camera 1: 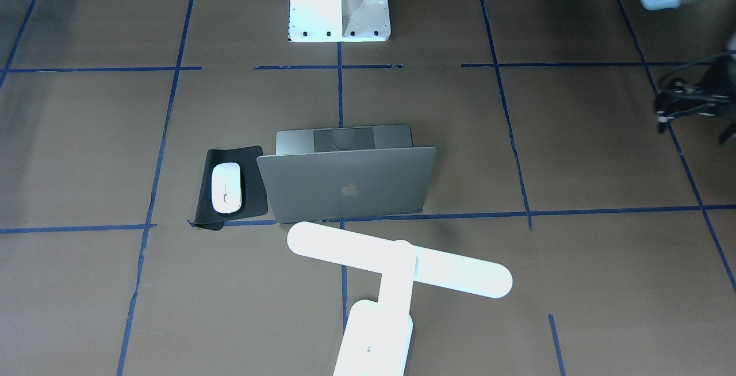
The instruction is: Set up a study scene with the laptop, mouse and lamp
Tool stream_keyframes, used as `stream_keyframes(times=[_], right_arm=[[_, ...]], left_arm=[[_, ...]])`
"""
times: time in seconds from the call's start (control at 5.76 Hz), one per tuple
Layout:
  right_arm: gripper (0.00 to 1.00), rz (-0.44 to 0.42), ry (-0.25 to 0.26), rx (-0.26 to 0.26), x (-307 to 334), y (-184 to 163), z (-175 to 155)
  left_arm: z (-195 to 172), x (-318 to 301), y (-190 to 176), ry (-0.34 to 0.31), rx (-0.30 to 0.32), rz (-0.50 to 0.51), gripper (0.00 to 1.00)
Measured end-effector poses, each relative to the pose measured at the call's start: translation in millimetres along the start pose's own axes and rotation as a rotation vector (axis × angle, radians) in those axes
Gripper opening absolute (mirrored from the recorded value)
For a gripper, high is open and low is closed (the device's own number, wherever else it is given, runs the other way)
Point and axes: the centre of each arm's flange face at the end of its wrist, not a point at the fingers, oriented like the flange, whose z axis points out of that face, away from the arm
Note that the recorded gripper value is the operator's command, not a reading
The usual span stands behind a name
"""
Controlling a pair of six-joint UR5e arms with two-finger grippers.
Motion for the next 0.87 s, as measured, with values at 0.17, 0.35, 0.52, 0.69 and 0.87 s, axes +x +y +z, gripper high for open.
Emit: stream_keyframes(times=[0.17, 0.35, 0.52, 0.69, 0.87], right_arm=[[1.00, 0.007, 0.002, -0.009, 2.4, 0.3, 3.3], [1.00, 0.016, 0.005, -0.013, 5.8, 2.9, 4.9], [1.00, 0.020, 0.006, -0.017, 7.1, 4.3, 6.7], [1.00, 0.020, 0.005, -0.025, 6.4, 3.7, 10.6], [1.00, 0.027, -0.001, -0.038, 4.9, 3.1, 13.8]], left_arm=[[-4.1, -56.2, 21.4, 0.072, -0.034, -0.026, 1.00], [-7.1, -91.5, 46.2, 0.106, -0.081, -0.080, 1.00], [-5.0, -112.7, 79.3, 0.123, -0.136, -0.162, 1.00], [-0.9, -125.8, 106.1, 0.129, -0.166, -0.226, 1.00], [3.4, -132.9, 121.6, 0.128, -0.183, -0.284, 1.00]])
